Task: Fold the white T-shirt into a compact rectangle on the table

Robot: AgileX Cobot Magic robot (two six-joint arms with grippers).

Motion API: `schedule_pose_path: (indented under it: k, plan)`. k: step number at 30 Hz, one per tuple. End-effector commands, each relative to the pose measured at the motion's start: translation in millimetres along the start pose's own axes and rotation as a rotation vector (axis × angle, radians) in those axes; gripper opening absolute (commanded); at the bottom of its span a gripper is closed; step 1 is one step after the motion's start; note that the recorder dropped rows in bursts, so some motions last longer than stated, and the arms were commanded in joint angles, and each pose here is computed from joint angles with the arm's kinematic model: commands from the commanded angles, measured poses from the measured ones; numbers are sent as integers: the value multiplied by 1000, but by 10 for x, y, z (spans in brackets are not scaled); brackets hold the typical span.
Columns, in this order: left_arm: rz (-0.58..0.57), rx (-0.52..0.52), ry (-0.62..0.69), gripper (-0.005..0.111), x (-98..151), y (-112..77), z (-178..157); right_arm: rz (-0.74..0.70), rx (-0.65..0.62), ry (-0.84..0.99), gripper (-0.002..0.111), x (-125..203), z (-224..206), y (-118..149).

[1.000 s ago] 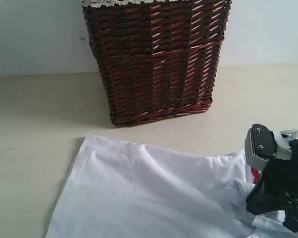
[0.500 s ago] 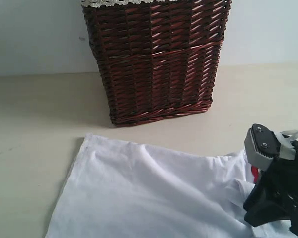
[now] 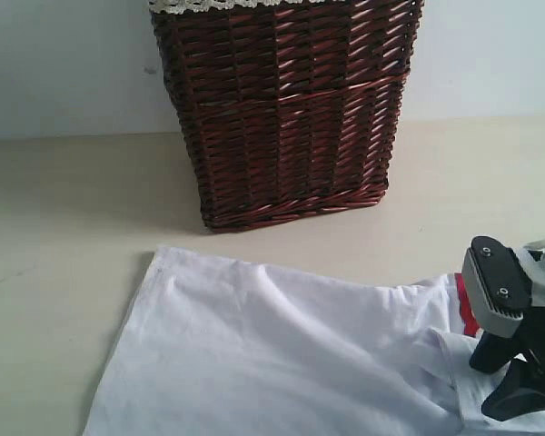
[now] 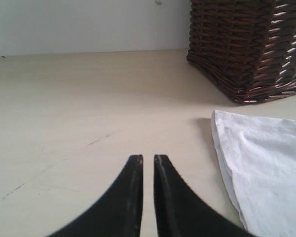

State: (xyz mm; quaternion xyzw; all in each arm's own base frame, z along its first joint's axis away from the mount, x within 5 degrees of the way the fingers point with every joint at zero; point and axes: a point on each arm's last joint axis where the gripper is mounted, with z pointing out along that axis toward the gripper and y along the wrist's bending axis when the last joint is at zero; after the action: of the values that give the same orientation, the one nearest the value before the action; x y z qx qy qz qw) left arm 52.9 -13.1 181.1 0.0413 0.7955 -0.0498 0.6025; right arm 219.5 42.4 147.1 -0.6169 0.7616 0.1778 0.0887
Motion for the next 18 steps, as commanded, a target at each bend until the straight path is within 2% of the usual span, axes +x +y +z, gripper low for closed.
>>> schedule_pose_path:
  k: [1,15,17,18]
  plan:
    - [1,0,-10,11,-5,0,-4,-9,-22,13,50,29,68,-17]
    - [1,0,-10,11,-5,0,-4,-8,-65,42,50,119,287,-108]
    - [1,0,-10,11,-5,0,-4,-2,-74,45,45,132,317,-115]
    - [1,0,-10,11,-5,0,-4,1,-76,45,39,134,327,-118]
